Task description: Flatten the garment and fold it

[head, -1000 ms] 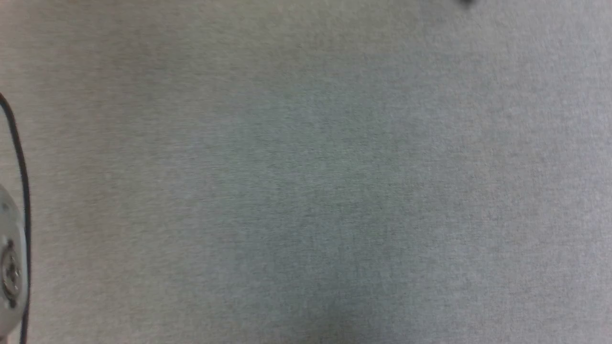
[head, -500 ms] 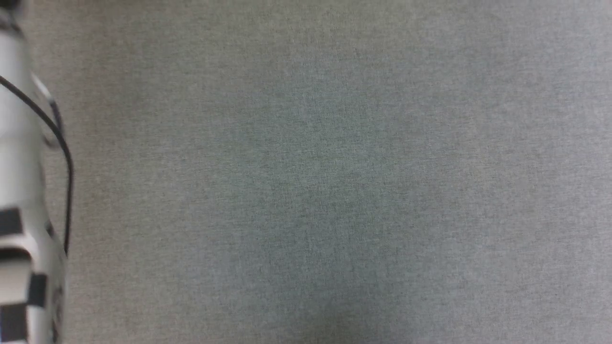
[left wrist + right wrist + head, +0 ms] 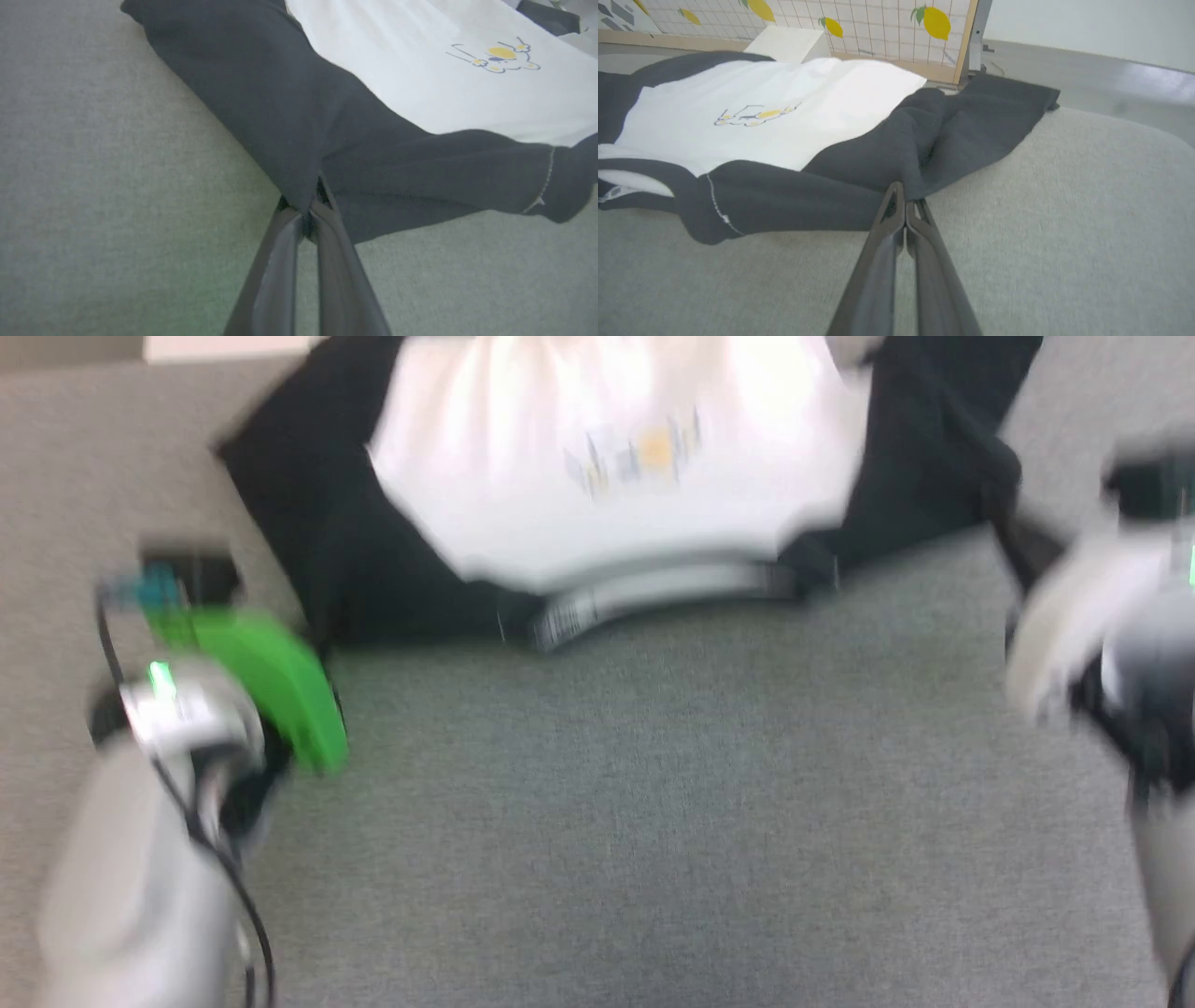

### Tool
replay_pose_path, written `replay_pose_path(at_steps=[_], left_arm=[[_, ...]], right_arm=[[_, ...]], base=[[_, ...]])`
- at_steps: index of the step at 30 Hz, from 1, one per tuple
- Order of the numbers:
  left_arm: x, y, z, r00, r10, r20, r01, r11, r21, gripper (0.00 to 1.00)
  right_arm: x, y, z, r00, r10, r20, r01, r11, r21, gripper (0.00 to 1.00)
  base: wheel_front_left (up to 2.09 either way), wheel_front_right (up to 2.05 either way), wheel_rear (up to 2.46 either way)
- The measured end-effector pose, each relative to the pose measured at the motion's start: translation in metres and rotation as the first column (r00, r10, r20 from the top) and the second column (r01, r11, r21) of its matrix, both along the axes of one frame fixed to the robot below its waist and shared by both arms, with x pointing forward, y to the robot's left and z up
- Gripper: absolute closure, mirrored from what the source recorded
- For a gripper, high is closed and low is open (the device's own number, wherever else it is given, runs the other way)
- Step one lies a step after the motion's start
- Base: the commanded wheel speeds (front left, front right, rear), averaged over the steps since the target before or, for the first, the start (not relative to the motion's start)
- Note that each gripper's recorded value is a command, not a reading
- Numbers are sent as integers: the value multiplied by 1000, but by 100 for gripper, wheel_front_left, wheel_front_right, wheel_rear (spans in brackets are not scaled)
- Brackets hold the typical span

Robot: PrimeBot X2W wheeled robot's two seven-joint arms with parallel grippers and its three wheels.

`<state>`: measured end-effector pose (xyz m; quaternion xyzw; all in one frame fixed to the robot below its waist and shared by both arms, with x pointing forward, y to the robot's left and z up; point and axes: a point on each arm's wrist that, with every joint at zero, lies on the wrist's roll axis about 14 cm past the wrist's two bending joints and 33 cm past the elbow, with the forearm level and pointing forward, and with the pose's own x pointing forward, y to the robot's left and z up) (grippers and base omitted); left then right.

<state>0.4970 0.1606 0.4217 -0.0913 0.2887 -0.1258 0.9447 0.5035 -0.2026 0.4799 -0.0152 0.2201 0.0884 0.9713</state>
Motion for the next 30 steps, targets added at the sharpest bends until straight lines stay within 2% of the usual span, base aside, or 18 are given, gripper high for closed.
replay_pose_path(at_steps=[3, 10, 18, 21, 25, 26, 27, 28, 30], left_arm=[[-45, -3, -5, 998, 5, -62, -7, 999, -36, 100], [-118, -6, -5, 990, 21, -141, -33, 996, -81, 100], [-171, -8, -11, 974, 49, -221, -76, 991, -113, 100], [-191, -5, -23, 961, 76, -267, -110, 988, -113, 100], [-194, -6, -30, 960, 94, -265, -127, 986, -112, 100], [-194, -7, -31, 960, 97, -261, -131, 985, -116, 47], [-195, -9, -32, 961, 96, -258, -131, 984, -123, 0], [-195, -11, -32, 963, 101, -252, -137, 982, -129, 0], [-195, -12, -33, 963, 111, -246, -148, 979, -140, 0]], right_arm=[[-43, -2, -9, 998, -45, -36, 47, 998, 53, 100], [-111, -4, -19, 986, -132, -103, 142, 984, 106, 100], [-163, -10, -50, 948, -192, -252, 216, 974, 70, 100], [-180, -7, -73, 921, -192, -339, 222, 974, 53, 100], [-189, -5, -92, 902, -189, -389, 218, 976, 30, 100], [-191, -4, -96, 896, -188, -403, 218, 976, 29, 100], [-193, -3, -100, 892, -188, -411, 219, 975, 31, 78], [-194, -3, -102, 893, -186, -409, 218, 975, 32, 0], [-195, -4, -105, 892, -193, -408, 226, 974, 33, 0]], base=[[0, 0, 0], [0, 0, 0], [0, 0, 0], [0, 0, 0], [0, 0, 0], [0, 0, 0], [0, 0, 0], [0, 0, 0], [0, 0, 0]])
